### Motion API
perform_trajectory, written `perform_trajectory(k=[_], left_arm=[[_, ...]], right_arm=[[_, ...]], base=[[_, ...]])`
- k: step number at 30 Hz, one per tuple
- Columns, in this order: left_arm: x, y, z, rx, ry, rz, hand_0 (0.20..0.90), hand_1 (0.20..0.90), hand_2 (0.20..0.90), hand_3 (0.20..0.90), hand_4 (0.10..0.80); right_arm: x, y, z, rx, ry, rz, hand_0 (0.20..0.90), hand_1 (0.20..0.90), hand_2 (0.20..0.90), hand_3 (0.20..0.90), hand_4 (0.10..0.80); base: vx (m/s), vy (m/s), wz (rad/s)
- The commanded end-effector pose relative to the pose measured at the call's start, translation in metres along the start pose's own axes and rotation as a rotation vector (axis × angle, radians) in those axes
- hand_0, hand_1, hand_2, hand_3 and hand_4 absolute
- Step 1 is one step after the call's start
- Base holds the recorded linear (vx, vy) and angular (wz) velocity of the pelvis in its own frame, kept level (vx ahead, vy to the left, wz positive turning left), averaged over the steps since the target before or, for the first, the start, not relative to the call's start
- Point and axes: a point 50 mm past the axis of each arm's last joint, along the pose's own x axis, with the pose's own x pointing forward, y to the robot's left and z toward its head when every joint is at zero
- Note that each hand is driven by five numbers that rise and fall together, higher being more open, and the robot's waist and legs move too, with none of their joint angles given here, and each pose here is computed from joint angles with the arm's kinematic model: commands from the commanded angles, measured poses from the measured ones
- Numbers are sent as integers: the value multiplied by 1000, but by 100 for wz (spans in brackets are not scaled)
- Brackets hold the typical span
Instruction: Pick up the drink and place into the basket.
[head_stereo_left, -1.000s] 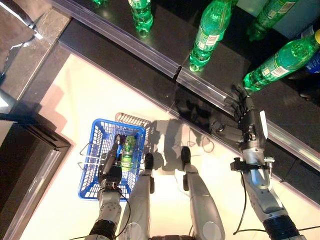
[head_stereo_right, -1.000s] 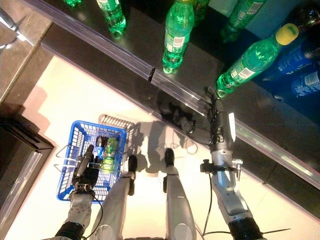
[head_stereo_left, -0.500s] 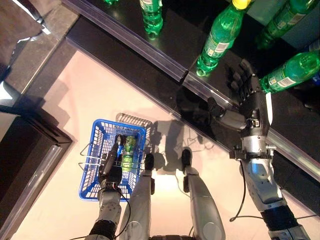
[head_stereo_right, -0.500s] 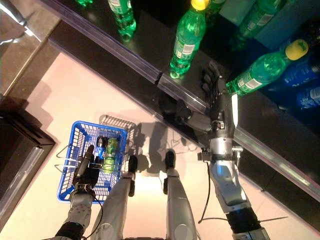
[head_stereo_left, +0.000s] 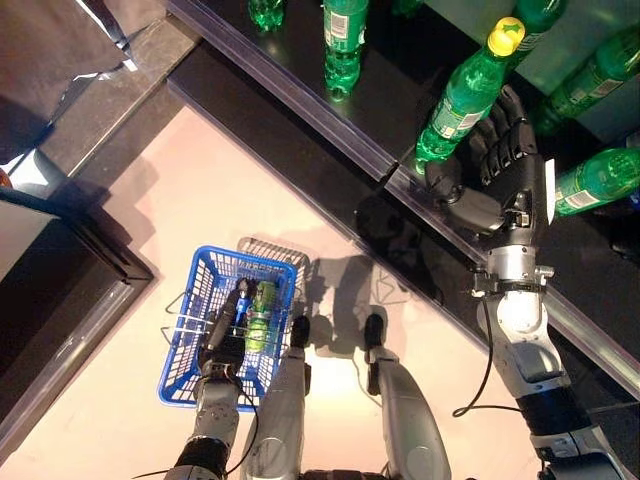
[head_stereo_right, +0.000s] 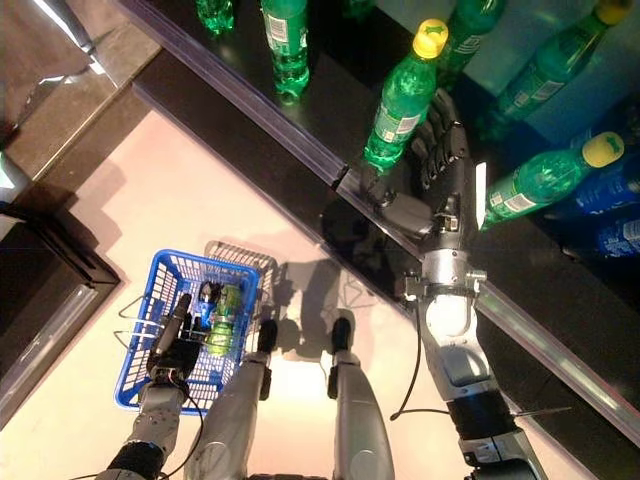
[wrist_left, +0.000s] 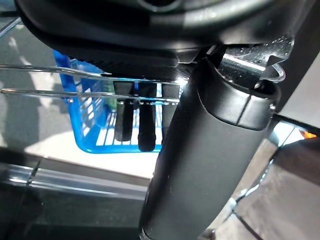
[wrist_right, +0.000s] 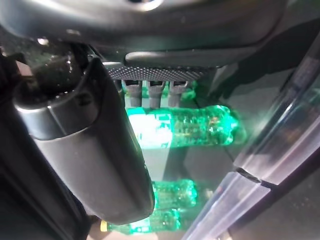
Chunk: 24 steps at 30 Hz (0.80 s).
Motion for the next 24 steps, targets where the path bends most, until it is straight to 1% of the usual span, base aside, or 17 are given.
perform_trajectory(k=[1, 9, 24], left_arm=[[4, -50, 63, 8, -237, -271, 300, 300, 300, 200, 100], [6, -55, 61, 16, -216, -280, 300, 300, 300, 200, 100], [11, -63, 64, 38, -192, -288, 300, 300, 300, 200, 100]], right_arm=[[22, 2, 54, 69, -274, -33, 900, 900, 900, 900, 800], [32, -3, 51, 58, -257, -135, 900, 900, 900, 900, 800], [55, -1, 57, 1, -252, -150, 900, 900, 900, 900, 800]], base=[[39, 14, 13], [22, 17, 6], [14, 2, 5]])
